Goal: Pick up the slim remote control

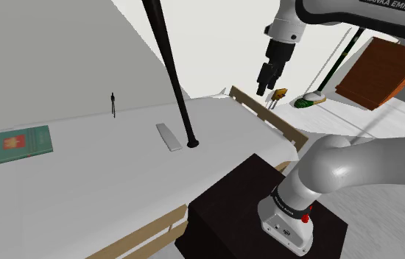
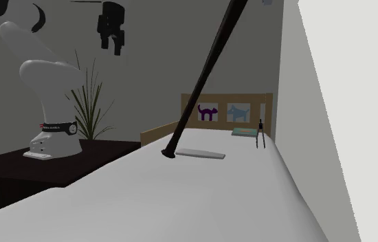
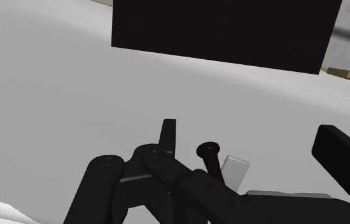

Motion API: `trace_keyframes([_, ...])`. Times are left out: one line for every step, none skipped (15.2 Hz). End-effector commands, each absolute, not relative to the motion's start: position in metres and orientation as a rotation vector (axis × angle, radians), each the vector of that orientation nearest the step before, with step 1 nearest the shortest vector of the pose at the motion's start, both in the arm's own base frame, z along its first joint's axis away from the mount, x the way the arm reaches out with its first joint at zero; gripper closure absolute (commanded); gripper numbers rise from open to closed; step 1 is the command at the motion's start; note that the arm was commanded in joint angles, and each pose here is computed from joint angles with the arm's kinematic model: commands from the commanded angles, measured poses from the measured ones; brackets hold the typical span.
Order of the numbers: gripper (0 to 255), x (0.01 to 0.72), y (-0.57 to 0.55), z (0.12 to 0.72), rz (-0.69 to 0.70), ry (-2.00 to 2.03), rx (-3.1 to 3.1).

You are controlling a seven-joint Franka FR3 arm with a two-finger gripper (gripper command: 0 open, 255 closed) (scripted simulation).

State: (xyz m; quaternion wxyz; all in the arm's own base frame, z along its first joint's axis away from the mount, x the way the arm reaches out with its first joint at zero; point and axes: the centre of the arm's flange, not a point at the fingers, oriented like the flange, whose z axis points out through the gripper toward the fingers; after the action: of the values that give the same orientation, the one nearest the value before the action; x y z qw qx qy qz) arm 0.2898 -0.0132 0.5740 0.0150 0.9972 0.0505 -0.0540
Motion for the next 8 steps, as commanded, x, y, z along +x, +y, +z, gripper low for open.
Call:
trace_keyframes([0, 0.29, -0.013, 0.574, -0.168, 0.157, 3.103])
trace_keyframes([0, 0.297, -0.009, 0.564, -0.164, 0.145, 3.104])
trace_keyframes([0, 0.304, -0.006, 0.554, -0.16, 0.133, 3.106])
trace_keyframes([0, 0.312, -0.002, 0.544, -0.156, 0.121, 3.107])
trace_keyframes([0, 0.319, 0.002, 0.534, -0.152, 0.109, 3.108])
trace_keyframes([0, 0.326, 0.005, 0.524, -0.149, 0.097, 3.109])
trace_keyframes([0, 0.334, 0.009, 0.514, -0.145, 0.085, 3.11])
trace_keyframes([0, 0.341, 0.012, 0.504, -0.141, 0.073, 3.111])
